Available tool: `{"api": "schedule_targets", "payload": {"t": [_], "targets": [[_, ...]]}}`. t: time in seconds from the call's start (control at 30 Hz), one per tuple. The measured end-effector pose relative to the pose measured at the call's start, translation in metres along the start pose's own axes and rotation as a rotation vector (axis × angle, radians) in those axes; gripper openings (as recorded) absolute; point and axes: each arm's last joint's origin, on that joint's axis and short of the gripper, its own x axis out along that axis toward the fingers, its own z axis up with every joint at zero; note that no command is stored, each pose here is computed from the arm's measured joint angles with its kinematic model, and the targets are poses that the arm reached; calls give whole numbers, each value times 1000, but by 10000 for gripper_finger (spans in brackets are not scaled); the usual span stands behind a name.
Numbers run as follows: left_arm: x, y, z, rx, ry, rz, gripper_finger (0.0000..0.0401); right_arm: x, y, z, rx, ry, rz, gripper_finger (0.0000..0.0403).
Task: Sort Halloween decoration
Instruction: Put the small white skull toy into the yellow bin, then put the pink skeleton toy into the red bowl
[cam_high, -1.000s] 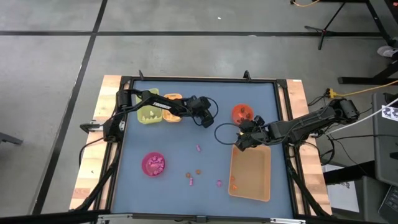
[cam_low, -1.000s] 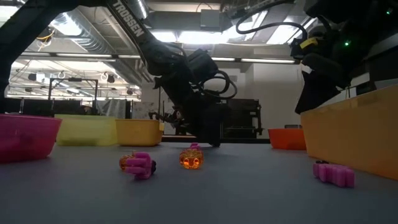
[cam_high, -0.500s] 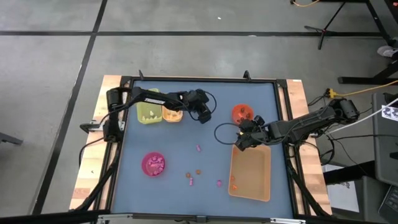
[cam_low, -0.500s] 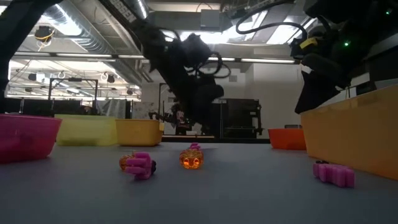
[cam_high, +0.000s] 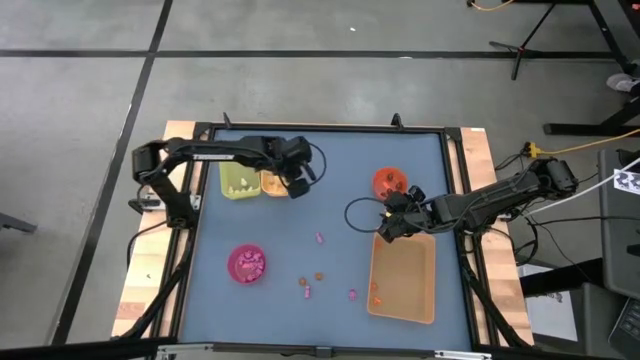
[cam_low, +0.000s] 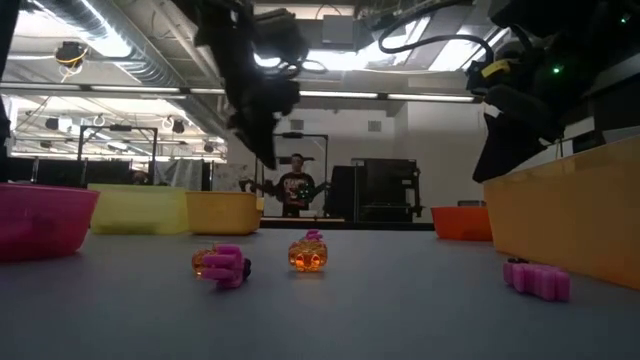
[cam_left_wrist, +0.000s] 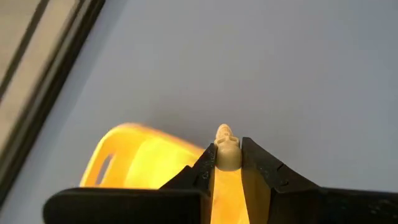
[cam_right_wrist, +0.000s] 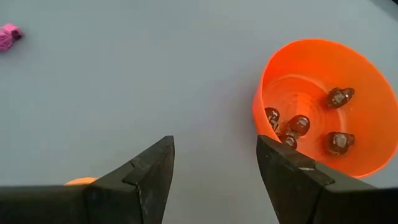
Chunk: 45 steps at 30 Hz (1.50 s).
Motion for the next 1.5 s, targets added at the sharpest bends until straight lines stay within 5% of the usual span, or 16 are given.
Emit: {"api": "schedule_targets", "payload": {"t": [0.4, 0.63, 0.83, 1.17, 1.5], "targets": [[-11, 7, -27, 120, 264, 85, 37, 0, 0, 0, 0, -1, 1, 225], [-11, 7, -27, 209, 269, 74, 45, 0, 0, 0, 1, -1, 1, 225], [-11, 7, -29, 272, 294, 66, 90, 0, 0, 0, 0, -1, 1, 225], [-11, 7, -30, 275, 295, 65, 155, 0, 0, 0, 1, -1, 1, 225], [-12, -6, -23, 286, 207, 37, 166, 0, 0, 0, 0, -1, 1, 225]]}}
